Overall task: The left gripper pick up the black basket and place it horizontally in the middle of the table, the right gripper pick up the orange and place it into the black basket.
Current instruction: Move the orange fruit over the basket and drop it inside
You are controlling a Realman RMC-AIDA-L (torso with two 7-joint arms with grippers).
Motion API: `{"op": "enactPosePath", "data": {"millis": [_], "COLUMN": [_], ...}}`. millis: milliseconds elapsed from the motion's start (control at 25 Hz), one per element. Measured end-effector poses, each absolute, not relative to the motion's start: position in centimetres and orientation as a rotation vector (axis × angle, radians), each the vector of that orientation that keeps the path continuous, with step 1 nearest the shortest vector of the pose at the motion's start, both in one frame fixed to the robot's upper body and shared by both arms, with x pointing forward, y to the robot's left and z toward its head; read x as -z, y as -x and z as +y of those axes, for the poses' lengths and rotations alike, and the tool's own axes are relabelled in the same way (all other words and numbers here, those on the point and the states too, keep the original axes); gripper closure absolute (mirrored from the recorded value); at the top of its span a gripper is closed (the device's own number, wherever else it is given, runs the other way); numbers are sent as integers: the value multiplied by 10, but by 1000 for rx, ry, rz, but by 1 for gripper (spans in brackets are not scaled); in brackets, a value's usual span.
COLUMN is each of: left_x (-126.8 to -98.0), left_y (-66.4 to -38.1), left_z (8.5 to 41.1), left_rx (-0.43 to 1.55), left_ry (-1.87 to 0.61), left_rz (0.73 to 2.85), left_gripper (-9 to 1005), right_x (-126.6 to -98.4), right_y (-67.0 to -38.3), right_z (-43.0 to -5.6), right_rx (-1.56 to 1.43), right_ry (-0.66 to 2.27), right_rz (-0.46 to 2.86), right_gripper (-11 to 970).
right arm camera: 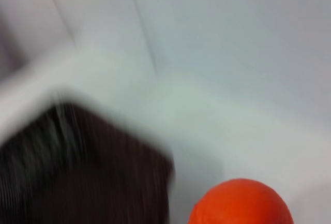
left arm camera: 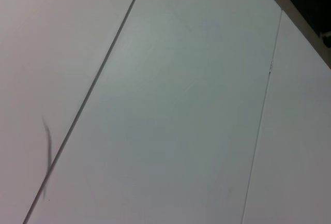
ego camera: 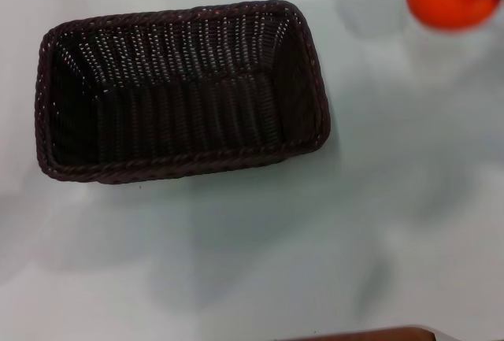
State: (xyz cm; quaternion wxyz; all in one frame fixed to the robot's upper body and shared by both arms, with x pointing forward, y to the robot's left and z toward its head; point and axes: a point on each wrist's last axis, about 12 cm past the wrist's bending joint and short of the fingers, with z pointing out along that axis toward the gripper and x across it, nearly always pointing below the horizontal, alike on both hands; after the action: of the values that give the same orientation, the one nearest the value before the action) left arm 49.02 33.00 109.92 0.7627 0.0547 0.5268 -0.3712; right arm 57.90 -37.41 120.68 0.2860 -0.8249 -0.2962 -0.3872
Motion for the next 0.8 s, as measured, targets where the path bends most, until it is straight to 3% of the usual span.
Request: {"op": "enactPosePath", "data": {"millis": [240, 480, 680, 800], "left_x": [-1100, -1100, -1098, -1097], "left_y": [-491, -492, -490, -488], "left_z": [329, 326, 326, 326], "left_rx": [812, 820, 825, 824], "left_ry": [-124, -128, -118, -118], "left_rz": [1141, 1137, 1136, 1138], "left_gripper": [110, 110, 110, 110], "right_x": [-1214, -1203, -1187, -1182], "right_y": [-580, -589, -600, -599], "right_z": [-327, -238, -207, -203], "right_rx": [1304, 1221, 1152, 1152], "right_ry": [1783, 1560, 1577, 1575], "right_rz": [-746, -933, -918, -912], "right_gripper": [840, 849, 787, 676]}}
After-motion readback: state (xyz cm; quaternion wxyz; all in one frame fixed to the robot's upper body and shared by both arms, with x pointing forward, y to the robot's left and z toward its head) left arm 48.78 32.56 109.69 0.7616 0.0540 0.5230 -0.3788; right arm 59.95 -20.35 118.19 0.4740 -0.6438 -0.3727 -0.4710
